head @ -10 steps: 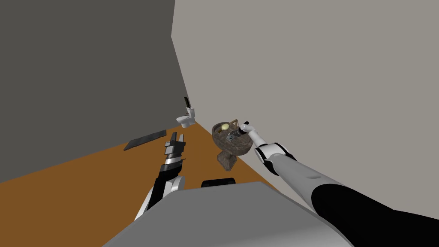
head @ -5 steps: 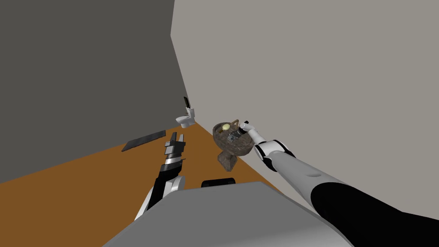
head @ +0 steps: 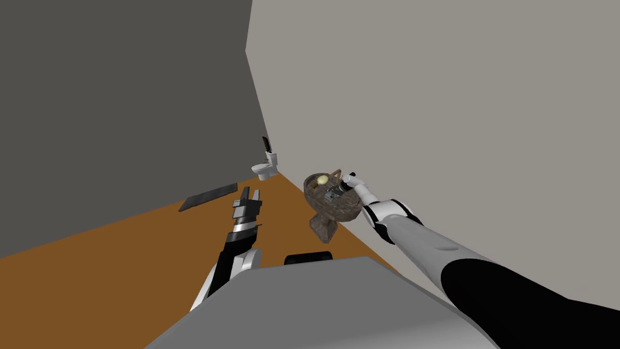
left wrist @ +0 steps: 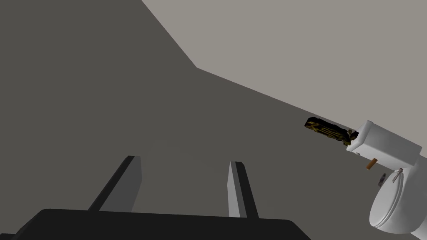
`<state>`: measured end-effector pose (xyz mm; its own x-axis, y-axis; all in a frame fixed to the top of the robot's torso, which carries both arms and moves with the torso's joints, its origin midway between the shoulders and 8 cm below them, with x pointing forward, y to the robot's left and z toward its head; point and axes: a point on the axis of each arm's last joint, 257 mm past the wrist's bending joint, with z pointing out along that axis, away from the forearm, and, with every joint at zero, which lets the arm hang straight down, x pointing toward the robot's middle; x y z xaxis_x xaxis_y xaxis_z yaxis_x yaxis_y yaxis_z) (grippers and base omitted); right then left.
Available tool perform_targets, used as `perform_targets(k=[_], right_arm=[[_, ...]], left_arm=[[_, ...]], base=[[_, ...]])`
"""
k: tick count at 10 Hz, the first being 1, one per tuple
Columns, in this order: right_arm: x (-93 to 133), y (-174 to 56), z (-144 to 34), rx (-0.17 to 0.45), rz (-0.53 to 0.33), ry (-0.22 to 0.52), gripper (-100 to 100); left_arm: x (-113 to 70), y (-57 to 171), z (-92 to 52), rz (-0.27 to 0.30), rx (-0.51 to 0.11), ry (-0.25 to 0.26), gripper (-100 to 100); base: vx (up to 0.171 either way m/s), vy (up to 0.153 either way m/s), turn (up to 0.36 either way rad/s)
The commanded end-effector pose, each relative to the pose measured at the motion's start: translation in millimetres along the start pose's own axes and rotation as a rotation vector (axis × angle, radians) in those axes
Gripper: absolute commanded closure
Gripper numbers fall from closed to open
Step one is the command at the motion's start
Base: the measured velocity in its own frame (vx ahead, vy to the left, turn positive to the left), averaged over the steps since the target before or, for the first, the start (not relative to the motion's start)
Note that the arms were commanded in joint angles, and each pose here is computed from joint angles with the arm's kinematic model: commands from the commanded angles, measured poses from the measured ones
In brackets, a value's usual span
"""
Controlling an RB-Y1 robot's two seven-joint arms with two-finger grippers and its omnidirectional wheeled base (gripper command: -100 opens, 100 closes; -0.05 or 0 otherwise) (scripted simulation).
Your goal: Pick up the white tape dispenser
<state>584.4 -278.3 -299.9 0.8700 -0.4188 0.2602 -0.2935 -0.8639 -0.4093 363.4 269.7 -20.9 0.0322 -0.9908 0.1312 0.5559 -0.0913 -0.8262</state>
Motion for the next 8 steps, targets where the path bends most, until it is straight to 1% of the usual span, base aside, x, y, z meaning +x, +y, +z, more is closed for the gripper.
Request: perform_targets(k=[1,2,3,4,8], right_arm=[[3,15,-1.5,-0.002,0.007,0.005,-100],[4,29,-3.2,-0.005,0.015,0.01,-100],[3,21,-0.9,-0.004,0.015,0.005,-100],[4,23,-0.7,-0.004,0.012,0.007,100],[3,23,-0.5,-0.005,0.012,0.006,100]], left_arm=[[0.0,0,0.0,0.0,0.0,0.0,0],[0.0,0,0.0,0.0,0.0,0.0,0],[0.0,0,0.0,0.0,0.0,0.0,0],[0.0,0,0.0,0.0,0.0,0.0,0],[0.0,0,0.0,0.0,0.0,0.0,0]], base=[[0.002,0.042,0.072],[0.012,0.071,0.097],[0.006,0.033,0.008],[0.001,0.005,-0.003],[0.0,0.0,0.0]])
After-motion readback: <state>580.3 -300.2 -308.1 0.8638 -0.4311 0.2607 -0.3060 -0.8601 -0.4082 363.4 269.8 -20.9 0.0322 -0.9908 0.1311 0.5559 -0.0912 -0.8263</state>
